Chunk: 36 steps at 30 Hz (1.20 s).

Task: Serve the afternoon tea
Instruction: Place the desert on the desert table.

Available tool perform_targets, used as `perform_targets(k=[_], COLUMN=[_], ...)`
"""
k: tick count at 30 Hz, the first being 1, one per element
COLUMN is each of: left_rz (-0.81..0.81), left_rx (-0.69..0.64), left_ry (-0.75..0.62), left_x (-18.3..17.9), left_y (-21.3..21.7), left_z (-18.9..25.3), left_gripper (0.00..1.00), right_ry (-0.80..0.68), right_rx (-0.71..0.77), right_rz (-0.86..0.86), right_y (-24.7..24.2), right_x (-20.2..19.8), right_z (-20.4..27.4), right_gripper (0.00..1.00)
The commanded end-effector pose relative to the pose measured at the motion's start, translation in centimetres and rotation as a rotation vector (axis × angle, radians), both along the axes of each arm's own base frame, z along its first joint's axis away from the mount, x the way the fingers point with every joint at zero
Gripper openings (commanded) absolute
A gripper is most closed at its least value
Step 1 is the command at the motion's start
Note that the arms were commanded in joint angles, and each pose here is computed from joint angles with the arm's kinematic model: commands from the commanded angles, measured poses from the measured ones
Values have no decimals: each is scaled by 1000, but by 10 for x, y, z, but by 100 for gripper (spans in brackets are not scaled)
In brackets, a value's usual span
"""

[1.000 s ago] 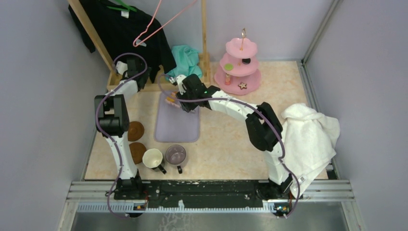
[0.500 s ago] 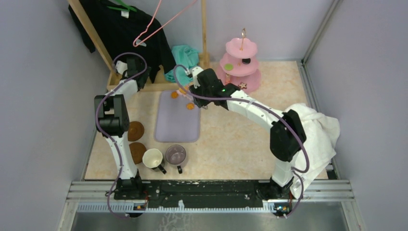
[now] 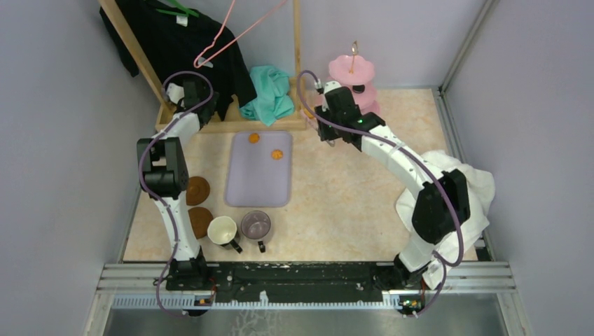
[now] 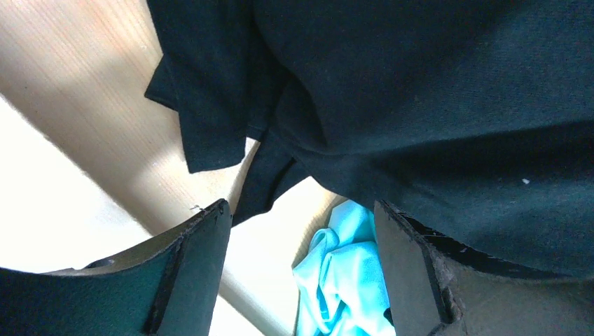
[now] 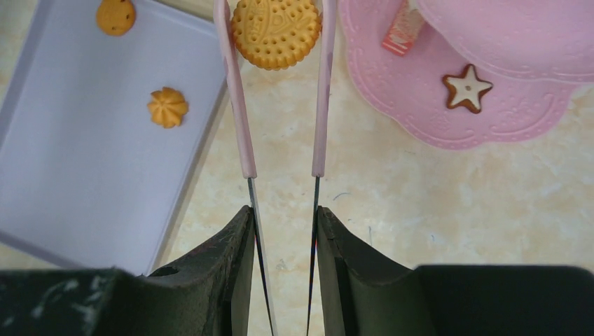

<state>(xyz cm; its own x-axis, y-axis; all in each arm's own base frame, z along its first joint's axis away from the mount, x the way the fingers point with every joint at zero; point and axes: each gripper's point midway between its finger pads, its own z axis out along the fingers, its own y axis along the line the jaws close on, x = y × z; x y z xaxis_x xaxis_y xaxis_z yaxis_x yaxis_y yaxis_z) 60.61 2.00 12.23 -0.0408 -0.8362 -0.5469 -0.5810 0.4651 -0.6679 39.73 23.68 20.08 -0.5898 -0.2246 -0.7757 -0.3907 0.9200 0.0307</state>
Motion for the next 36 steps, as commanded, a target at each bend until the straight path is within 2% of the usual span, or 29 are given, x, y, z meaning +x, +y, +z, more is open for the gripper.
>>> perform_targets(k=[1,21,36], left_rz=[-3,-9,-8], left_rx=[15,24,29], left_ry=[-8,-4,8], left_x=[10,18,17], left_y=[1,1,1], left_z=[1,0,-8], left_gripper=[80,80,80], right_ry=[-107,-118,-86], right_rx=[70,46,32], right_rz=[-96,-287,-327], right_y=[-25,-95,-112], right_x=[10,46,90], right_z=[46,43,17], right_gripper=[0,0,0])
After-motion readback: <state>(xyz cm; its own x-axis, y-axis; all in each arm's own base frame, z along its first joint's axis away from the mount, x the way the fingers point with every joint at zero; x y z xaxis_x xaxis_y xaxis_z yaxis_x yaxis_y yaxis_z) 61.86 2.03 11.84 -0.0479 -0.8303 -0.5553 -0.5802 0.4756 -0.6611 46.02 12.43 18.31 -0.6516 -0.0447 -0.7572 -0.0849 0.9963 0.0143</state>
